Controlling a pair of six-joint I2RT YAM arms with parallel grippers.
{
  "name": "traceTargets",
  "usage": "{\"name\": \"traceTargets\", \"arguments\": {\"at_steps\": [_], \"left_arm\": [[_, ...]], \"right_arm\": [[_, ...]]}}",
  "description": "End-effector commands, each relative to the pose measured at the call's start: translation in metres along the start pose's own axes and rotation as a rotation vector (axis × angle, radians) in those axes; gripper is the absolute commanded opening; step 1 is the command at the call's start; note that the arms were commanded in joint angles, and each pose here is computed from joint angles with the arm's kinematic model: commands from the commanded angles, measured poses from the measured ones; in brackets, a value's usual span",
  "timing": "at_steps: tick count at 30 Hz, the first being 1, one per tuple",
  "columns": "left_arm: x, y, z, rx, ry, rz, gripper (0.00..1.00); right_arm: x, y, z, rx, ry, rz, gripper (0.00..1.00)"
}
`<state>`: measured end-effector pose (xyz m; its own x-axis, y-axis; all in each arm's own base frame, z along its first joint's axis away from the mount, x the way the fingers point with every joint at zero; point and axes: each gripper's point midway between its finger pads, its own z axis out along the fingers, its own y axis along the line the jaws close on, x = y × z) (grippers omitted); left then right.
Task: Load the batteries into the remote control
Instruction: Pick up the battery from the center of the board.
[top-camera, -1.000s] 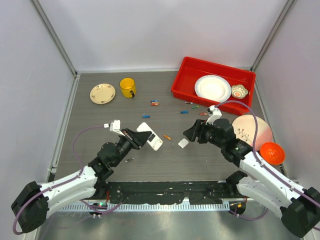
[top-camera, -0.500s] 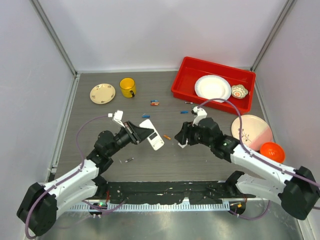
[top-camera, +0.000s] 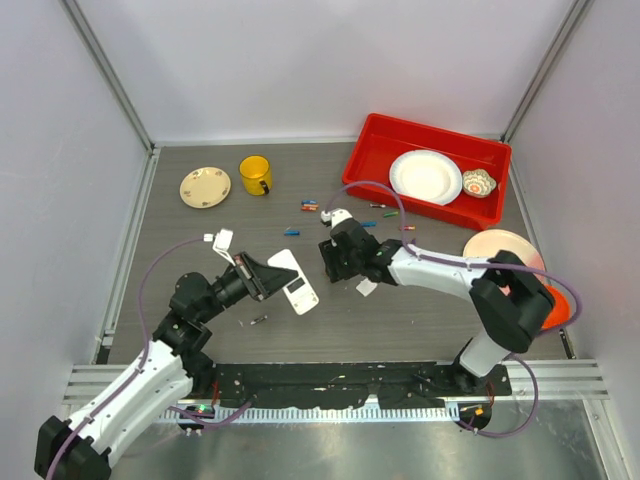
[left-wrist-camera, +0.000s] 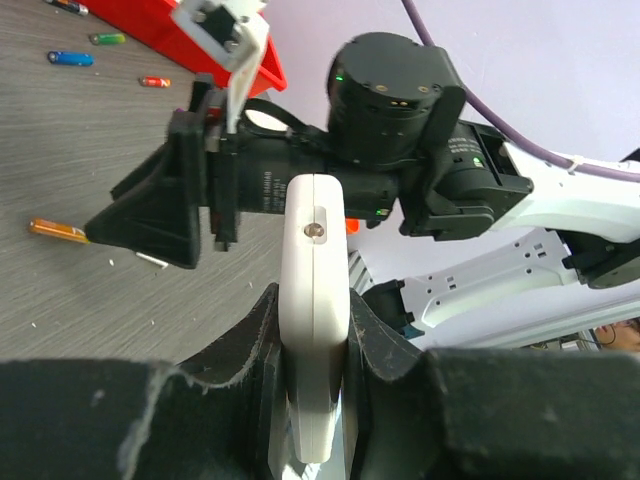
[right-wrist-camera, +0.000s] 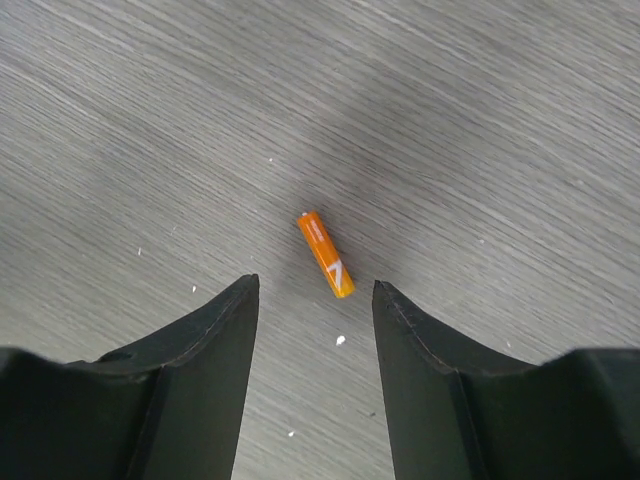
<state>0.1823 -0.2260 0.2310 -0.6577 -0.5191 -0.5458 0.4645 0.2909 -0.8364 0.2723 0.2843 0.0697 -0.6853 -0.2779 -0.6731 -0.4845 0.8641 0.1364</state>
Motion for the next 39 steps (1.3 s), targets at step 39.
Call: {"name": "traceTargets", "arguments": {"at_steps": [39], "left_arm": [[0.010, -0.003, -0.013, 0.045, 0.009, -0.036, 0.00]], "right_arm": [[0.009, 0.002, 0.056, 0.054, 0.077, -0.139, 0.28]]}}
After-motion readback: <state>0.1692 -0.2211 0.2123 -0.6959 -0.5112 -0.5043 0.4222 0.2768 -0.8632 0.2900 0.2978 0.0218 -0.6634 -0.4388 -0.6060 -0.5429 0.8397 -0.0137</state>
